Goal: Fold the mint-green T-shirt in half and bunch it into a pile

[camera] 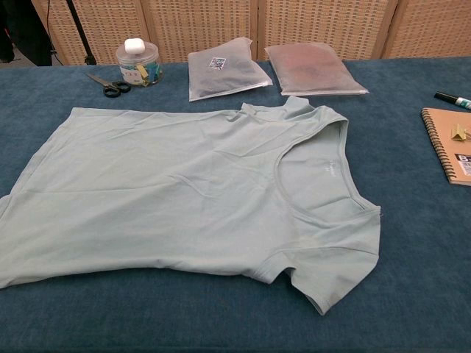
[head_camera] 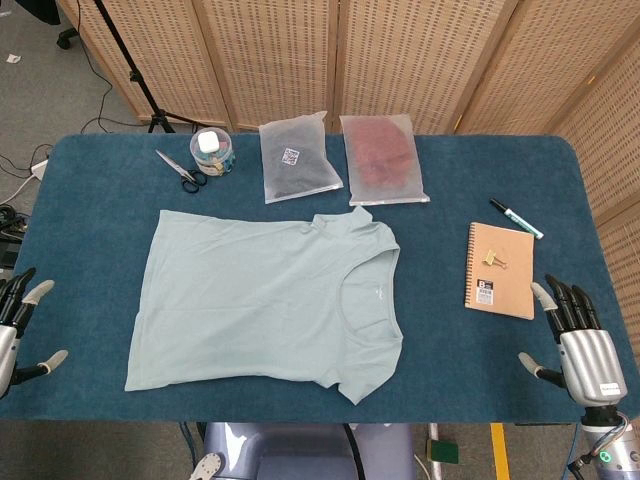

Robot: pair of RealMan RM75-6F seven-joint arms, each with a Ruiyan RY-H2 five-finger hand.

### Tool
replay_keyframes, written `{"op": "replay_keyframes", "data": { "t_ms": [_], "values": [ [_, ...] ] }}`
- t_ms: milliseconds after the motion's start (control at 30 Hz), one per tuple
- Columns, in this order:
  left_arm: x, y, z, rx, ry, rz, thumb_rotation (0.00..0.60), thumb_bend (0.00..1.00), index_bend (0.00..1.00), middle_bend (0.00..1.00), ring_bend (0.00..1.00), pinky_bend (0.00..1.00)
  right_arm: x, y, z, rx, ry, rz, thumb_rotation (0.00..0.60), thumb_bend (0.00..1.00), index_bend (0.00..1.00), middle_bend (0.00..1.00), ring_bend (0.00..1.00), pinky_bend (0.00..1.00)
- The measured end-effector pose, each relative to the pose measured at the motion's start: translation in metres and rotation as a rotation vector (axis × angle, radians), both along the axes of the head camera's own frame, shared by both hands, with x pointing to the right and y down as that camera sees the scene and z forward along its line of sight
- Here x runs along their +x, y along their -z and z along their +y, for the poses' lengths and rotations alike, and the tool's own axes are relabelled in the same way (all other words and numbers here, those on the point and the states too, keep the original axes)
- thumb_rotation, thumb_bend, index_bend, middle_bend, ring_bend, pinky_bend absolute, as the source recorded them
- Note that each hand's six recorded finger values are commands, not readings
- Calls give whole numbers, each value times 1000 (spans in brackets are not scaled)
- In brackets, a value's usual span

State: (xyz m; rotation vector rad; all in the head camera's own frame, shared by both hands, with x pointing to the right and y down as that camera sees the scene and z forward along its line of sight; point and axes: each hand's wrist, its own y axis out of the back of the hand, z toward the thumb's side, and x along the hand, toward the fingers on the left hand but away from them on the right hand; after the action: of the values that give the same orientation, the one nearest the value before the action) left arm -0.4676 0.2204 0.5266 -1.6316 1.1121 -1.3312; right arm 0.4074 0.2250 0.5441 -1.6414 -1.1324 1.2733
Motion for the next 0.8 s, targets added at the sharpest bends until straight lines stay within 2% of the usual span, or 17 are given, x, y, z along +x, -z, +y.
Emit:
{"op": "replay_keyframes", "data": {
  "t_ms": [367,667,800],
  "values": [
    [1,-3,-1,-10,-3,0,600,8,0,0,0,0,-3,-3,2,-20,16,0,600,156,0,0,0,0],
    [3,-5,-4,-17,-6,7,600,10,0,0,0,0,-11,-20,10,-121,130,25,600,131,4,0,0,0],
    [3,-1,-2,1,-5,11,600,11,0,0,0,0,-20,-26,15,-151,192,22,600,129,67,0,0,0]
  ]
}}
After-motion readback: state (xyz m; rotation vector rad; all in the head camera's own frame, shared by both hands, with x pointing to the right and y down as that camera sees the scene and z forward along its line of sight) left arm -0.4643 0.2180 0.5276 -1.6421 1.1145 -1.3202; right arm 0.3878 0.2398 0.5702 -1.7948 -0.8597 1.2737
